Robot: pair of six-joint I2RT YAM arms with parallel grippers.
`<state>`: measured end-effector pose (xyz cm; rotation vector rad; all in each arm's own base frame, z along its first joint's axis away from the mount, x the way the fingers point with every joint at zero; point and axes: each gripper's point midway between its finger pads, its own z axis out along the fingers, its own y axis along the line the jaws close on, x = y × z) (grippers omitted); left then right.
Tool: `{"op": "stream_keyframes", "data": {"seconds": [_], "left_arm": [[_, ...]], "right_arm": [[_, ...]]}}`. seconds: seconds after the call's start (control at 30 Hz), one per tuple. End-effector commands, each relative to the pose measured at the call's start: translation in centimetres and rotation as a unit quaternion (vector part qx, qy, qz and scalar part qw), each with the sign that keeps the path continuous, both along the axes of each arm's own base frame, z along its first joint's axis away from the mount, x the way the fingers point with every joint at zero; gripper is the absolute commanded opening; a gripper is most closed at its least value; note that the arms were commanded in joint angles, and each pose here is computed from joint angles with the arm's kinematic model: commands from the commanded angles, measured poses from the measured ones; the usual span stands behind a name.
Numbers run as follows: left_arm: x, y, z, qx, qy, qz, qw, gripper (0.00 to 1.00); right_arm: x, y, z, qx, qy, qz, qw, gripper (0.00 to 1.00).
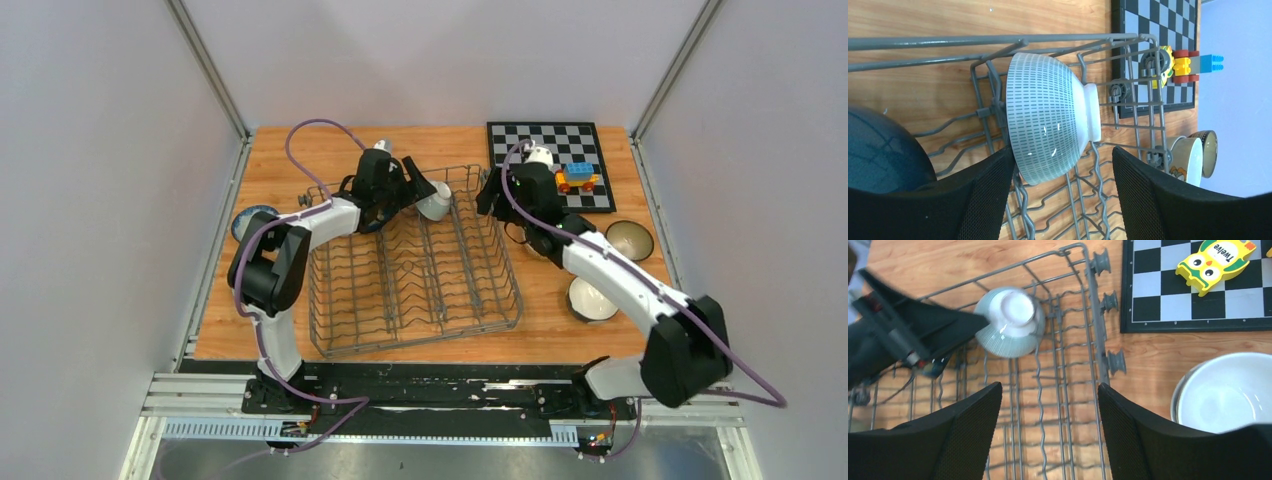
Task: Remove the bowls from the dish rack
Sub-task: Pick up the bowl from the dish rack.
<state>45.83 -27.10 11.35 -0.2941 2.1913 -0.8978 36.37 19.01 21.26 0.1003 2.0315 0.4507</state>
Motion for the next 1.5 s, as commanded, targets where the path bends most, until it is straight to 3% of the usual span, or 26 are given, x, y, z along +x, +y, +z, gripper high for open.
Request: {"op": "stream_keyframes", "data": {"seconds": [0.0, 0.1, 0.27, 0.73, 1.3, 1.47], "left_arm": [[0.6, -1.0, 0.2, -0.03, -0.017, -0.011, 0.999, 0.71], [0.9, -1.3, 0.4, -0.038, -0.022, -0.018, 0.999, 0.67], [1.1, -1.8, 0.8, -0.045, -0.029, -0.025, 0.998, 0.61], [1.1, -2.8, 1.5, -0.068, -0.04, -0.048, 0.996, 0.43], [0.9, -4.6, 2.3, -0.103, -0.052, -0.076, 0.99, 0.3], [0.8, -4.7, 3.3, -0.114, -0.065, -0.079, 0.988, 0.16]], "right_arm": [[4.8, -0.1, -0.4, 0.054, 0.009, -0.034, 0.998, 0.69], [7.6, 0.6, -1.3, 0.087, 0.019, -0.027, 0.996, 0.59], [10.5, 3.7, -2.9, 0.093, 0.049, 0.028, 0.994, 0.56], [12.4, 8.2, -7.2, 0.123, 0.104, 0.107, 0.981, 0.39], [12.0, 8.9, -8.4, 0.124, 0.12, 0.121, 0.978, 0.33], [11.9, 8.8, -8.0, 0.126, 0.116, 0.122, 0.978, 0.33]]}}
